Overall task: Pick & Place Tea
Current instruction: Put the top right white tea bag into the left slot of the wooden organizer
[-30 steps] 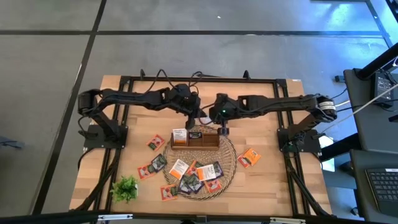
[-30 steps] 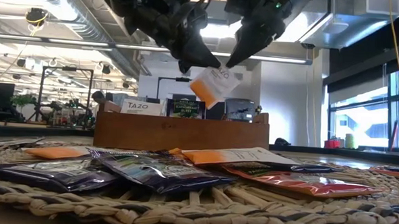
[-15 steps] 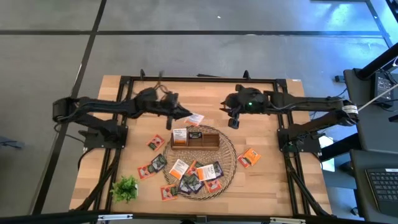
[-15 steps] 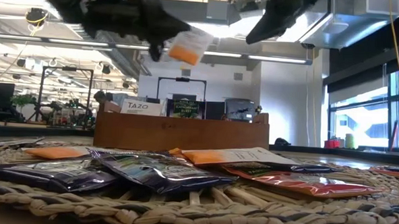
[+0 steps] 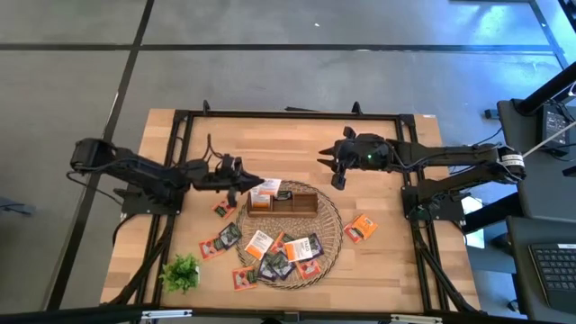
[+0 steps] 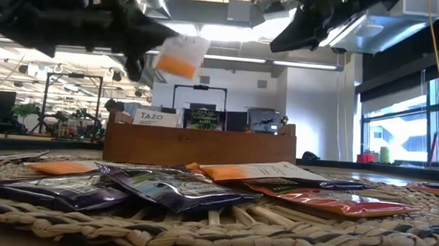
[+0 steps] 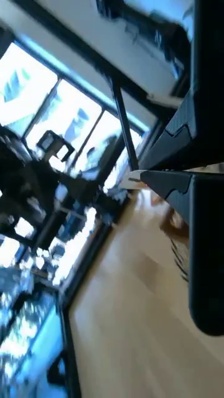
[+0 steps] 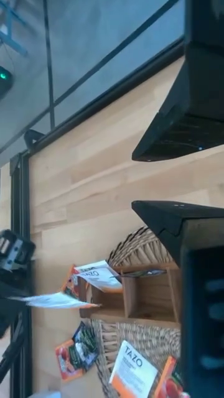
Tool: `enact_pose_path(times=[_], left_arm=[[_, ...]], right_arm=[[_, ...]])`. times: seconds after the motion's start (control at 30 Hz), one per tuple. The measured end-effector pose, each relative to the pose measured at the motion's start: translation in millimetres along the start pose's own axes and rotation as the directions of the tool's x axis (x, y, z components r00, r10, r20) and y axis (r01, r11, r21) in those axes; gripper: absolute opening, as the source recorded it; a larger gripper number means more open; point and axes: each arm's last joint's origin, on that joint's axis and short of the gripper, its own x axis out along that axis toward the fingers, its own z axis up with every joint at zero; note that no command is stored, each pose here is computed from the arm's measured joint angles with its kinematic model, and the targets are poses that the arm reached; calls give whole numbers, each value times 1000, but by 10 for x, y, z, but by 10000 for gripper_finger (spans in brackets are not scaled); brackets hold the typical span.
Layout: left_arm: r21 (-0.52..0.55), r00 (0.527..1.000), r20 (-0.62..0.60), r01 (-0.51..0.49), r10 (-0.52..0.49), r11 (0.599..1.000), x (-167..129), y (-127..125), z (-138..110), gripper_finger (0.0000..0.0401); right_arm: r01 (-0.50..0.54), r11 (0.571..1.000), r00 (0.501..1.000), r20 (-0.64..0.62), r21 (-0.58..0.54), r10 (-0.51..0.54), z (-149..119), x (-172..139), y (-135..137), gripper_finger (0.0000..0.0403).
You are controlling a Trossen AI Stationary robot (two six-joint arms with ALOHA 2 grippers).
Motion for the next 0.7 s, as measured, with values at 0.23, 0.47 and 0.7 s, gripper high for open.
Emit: enact_pose_path(times=[0.23, 0.47, 0.7], left_arm=[[8, 995, -7, -102, 102, 995, -145, -33, -217, 2], [33, 984, -3, -178, 179, 983, -203, -81, -315, 2], [35, 970, -17, -242, 242, 970, -216, -91, -391, 2]], right_arm=[[0, 999, 1000, -5, 51, 0, -6, 1, 0, 115], [0, 995, 1000, -5, 102, 0, -5, 0, 0, 115], [0, 995, 1000, -4, 104, 0, -5, 0, 0, 115]])
